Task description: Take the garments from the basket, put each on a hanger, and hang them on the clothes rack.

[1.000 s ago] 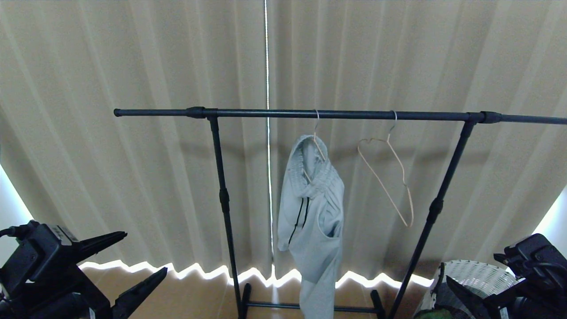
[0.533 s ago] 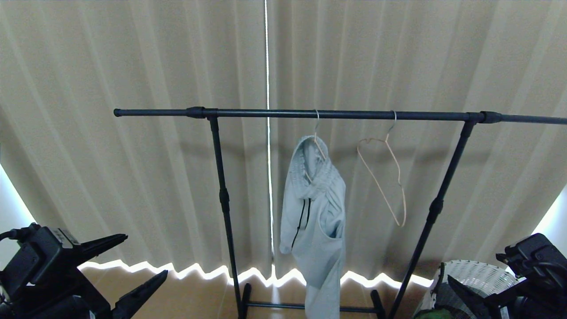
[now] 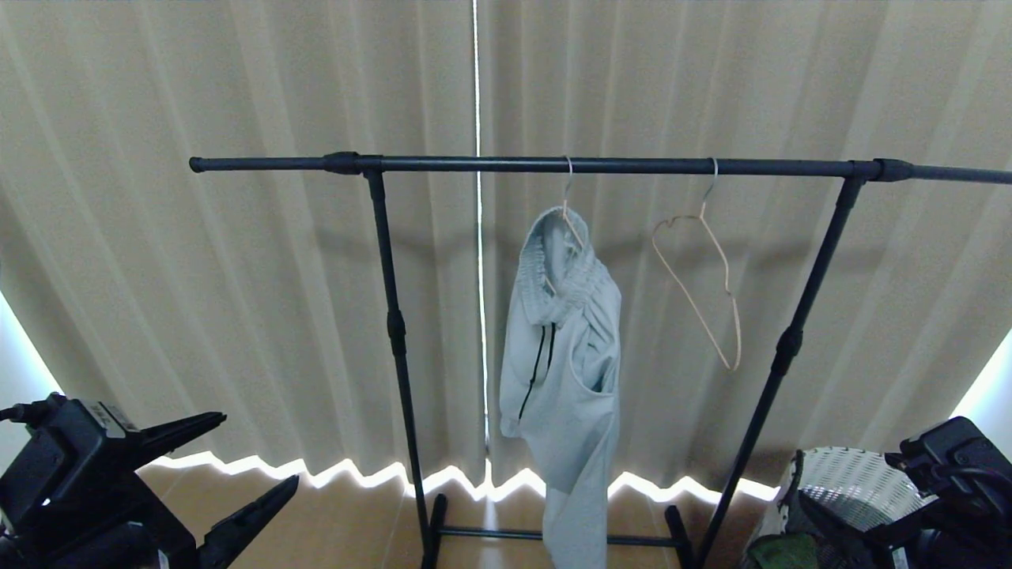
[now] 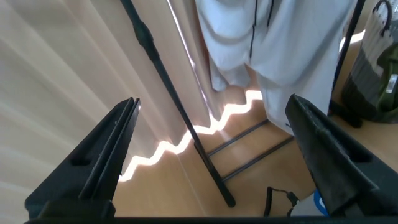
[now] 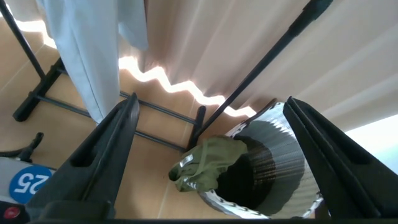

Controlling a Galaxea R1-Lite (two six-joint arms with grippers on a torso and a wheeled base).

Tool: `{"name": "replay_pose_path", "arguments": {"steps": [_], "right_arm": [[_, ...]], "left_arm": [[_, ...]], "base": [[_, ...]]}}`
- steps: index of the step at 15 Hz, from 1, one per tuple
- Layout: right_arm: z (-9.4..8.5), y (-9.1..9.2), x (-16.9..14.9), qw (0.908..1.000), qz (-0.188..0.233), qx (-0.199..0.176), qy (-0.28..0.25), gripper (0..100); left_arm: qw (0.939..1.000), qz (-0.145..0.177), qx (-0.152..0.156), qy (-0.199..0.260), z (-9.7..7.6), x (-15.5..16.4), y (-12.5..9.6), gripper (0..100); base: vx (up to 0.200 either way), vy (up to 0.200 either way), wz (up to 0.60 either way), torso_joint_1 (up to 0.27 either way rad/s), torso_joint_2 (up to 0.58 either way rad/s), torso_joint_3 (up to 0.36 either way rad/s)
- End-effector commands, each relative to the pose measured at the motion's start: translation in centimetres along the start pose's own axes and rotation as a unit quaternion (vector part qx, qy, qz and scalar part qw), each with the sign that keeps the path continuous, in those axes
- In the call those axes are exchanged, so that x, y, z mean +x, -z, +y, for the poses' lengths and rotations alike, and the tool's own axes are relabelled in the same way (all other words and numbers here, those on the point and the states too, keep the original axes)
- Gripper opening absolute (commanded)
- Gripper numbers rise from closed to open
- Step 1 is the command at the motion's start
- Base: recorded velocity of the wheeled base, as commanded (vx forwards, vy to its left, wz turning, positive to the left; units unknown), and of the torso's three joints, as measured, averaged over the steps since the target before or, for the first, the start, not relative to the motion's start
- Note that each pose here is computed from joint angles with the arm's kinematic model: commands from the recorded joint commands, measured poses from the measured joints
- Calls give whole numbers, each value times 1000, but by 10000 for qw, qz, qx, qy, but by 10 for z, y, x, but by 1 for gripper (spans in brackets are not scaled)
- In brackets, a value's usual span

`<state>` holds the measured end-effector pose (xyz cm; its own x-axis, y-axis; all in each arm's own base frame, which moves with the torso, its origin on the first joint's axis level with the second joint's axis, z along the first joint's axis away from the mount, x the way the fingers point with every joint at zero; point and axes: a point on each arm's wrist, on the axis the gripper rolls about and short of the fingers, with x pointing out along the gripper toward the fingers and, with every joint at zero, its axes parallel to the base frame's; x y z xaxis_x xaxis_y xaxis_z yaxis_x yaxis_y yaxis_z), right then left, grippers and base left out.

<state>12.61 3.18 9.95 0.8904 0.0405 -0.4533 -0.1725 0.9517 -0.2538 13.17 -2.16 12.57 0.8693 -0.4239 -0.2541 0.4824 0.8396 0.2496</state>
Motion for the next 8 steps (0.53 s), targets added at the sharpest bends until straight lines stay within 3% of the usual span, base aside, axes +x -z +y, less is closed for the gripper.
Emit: {"name": "replay_pose_path", "arguments": {"steps": [1,8], "right_arm": [[0,0,0,10000,5,-3,-3,100],[1,2,0,10000,45,-35,-24,100]], "left_arm": [[10000,-42,16,-24,0,-1,-1,100],[9999,-104,36,-71,1,-3,-3,100]], "base": [[0,0,0,-232,520,271],[0,0,0,-226,482,261]]}}
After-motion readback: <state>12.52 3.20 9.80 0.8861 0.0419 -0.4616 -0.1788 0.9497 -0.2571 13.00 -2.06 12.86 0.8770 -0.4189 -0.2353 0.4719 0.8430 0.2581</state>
